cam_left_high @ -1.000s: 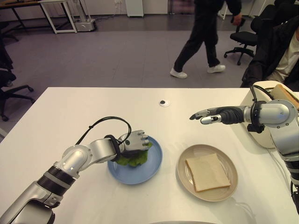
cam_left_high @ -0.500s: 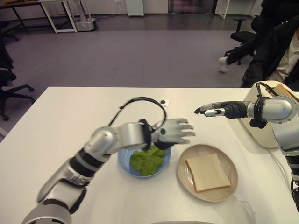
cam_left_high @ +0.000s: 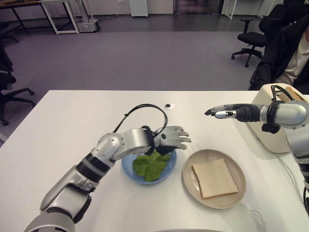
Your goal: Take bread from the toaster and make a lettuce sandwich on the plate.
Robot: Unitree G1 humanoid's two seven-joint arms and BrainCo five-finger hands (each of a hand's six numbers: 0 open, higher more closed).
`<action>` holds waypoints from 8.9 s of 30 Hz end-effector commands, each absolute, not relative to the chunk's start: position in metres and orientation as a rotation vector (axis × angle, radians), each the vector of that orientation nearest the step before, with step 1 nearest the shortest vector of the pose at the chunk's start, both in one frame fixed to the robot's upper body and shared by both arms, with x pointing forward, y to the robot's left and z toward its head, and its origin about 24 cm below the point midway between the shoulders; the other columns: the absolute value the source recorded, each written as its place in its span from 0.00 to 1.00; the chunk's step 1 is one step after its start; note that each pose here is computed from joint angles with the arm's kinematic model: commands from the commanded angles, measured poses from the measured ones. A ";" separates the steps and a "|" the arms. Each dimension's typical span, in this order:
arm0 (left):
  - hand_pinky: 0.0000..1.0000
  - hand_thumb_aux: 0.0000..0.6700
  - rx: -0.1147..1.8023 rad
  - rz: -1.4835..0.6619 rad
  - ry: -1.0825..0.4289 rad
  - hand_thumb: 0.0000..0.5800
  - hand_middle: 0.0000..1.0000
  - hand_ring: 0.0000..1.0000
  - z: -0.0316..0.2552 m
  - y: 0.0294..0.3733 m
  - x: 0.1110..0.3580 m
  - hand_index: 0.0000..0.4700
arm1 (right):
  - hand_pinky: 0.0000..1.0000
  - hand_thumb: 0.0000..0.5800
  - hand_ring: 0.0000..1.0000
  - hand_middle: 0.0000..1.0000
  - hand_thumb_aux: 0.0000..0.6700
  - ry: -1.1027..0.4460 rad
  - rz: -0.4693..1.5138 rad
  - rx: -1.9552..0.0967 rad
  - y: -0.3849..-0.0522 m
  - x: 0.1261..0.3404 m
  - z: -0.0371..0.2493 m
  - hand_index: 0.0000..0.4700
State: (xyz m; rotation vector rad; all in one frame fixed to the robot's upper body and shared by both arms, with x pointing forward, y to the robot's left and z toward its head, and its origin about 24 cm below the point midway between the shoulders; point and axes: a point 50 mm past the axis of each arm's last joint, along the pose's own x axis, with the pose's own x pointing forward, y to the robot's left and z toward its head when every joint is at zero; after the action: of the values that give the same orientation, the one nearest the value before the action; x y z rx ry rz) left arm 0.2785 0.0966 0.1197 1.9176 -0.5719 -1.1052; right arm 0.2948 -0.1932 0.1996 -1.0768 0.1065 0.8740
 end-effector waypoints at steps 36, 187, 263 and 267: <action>0.00 1.00 1.912 -0.880 -0.447 1.00 0.00 0.00 0.104 0.144 0.257 1.00 | 0.00 0.00 0.00 0.00 0.00 0.041 0.952 -1.131 -0.174 0.297 0.205 0.00; 0.00 0.00 0.836 -1.651 -0.708 0.00 0.00 0.00 0.167 0.052 0.171 0.00 | 0.00 1.00 0.00 0.00 1.00 0.549 1.341 -1.023 -0.182 0.286 0.092 1.00; 1.00 1.00 1.028 -1.989 0.241 1.00 1.00 1.00 0.058 0.056 0.204 1.00 | 1.00 1.00 1.00 1.00 1.00 0.867 1.761 -1.097 -0.164 0.167 0.089 1.00; 1.00 1.00 1.134 -1.927 0.114 1.00 1.00 1.00 0.056 0.051 0.219 1.00 | 1.00 1.00 1.00 1.00 1.00 0.814 1.694 -1.202 -0.160 0.184 0.075 1.00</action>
State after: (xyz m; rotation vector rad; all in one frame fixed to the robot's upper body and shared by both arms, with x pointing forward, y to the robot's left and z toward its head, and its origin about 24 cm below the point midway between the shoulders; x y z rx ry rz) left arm 0.2114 0.0480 0.0616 1.0861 0.1018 -1.9694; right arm 0.1745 -0.1633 0.0782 -1.1529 0.8462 1.7262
